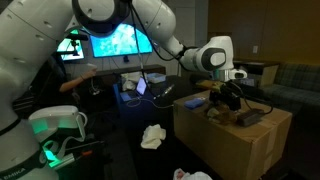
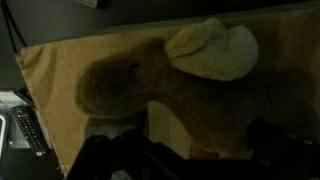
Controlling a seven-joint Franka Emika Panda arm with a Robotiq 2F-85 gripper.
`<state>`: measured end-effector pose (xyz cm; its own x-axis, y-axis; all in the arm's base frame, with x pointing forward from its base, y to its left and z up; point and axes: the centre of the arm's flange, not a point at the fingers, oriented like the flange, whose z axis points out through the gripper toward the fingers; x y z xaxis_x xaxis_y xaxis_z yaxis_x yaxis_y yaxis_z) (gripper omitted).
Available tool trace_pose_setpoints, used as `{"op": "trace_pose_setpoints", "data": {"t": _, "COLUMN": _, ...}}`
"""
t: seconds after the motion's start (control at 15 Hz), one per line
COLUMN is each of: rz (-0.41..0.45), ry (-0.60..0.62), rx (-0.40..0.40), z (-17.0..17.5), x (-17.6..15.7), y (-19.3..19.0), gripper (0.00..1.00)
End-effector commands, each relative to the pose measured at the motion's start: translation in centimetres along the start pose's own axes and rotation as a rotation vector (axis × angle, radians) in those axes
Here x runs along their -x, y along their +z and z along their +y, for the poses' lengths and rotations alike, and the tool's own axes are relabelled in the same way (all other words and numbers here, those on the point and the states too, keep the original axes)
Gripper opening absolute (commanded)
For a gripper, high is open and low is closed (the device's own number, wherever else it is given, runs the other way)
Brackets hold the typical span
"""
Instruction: Swap the things on the table with the things on the box
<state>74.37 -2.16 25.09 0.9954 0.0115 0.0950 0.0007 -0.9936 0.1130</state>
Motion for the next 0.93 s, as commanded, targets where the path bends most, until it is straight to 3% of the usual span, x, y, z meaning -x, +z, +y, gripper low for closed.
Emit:
{"op": "trace_pose_setpoints", "data": {"t": 0.0, "rz": -0.027, "ry": -0.014, "rx": -0.047, "z": -0.7, "x": -0.7, "y": 0.9, "gripper": 0.66}}
{"op": "trace_pose_setpoints", "data": {"t": 0.27, "rz": -0.030, "ry": -0.025, "rx": -0.044, "z": -0.9, "x": -0.3, "y": 0.7, "gripper": 0.33}}
{"op": "trace_pose_setpoints", "data": {"t": 0.47, "rz": -0.020, "ry": -0.032, "rx": -0.038, "z": -0.7, "x": 0.0, "y": -0.4, "gripper": 0.14}}
{"op": "trace_pose_setpoints", "data": {"t": 0.73, "rz": -0.014, "ry": -0.051, "rx": -0.033, "z": -0.6, "x": 0.6, "y": -2.3, "gripper": 0.07}}
{"op": "trace_pose_setpoints", "data": {"t": 0.87, "rz": -0.016, "ry": -0.061, "rx": -0.034, "z": -0.5, "x": 1.0, "y": -3.2, "gripper": 0.11}}
